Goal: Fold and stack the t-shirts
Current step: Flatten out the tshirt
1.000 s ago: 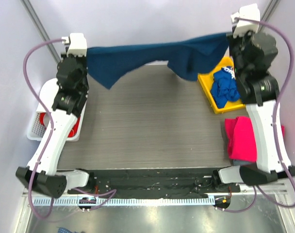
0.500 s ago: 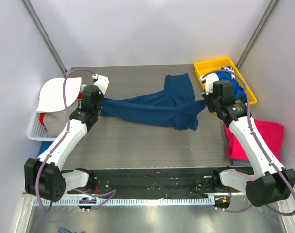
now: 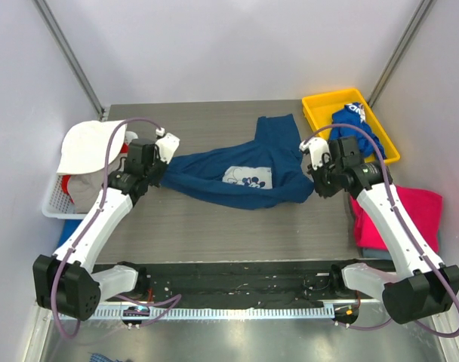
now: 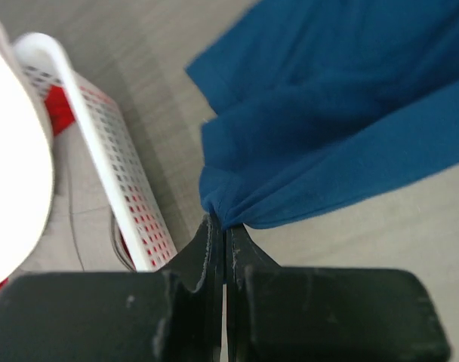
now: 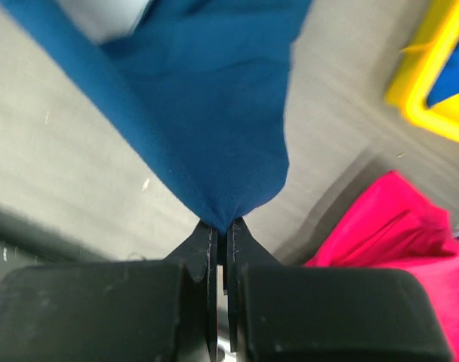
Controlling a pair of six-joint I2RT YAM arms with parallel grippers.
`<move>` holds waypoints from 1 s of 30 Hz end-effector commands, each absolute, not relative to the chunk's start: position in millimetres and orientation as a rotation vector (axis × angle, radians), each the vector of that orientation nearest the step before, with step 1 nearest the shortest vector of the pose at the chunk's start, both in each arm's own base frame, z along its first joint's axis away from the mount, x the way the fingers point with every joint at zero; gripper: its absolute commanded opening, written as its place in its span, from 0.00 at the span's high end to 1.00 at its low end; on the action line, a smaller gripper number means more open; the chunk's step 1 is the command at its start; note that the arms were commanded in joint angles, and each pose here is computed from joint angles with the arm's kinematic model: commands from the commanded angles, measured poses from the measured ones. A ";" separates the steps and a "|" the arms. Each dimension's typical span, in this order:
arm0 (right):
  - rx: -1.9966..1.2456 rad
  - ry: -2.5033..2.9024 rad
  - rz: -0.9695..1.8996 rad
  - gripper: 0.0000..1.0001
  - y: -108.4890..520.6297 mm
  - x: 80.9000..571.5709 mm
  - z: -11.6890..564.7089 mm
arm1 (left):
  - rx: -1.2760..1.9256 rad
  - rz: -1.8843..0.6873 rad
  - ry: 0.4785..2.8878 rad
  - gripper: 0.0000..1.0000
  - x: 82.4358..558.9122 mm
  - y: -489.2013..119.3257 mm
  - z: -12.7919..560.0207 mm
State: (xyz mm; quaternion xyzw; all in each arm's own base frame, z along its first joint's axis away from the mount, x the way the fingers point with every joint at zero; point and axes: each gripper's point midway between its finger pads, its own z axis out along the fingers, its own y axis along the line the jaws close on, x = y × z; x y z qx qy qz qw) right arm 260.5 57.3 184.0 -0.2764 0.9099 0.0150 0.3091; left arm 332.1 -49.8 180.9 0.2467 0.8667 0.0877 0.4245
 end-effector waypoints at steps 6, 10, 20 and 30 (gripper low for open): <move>-1.123 2.561 0.136 0.99 45.5 175.7 154.9 | 1.012 0.138 2.317 1.00 248.8 -44.3 177.3; -1.207 2.629 0.124 0.99 34.4 151.4 143.7 | 1.082 0.154 2.353 1.00 223.2 -34.1 171.5; -1.332 2.702 0.122 0.87 18.4 111.1 132.9 | 1.230 0.114 2.494 1.00 170.3 -20.1 147.5; -1.340 2.671 0.087 0.49 15.1 110.9 136.6 | 1.284 0.118 2.538 0.43 151.2 -12.0 129.8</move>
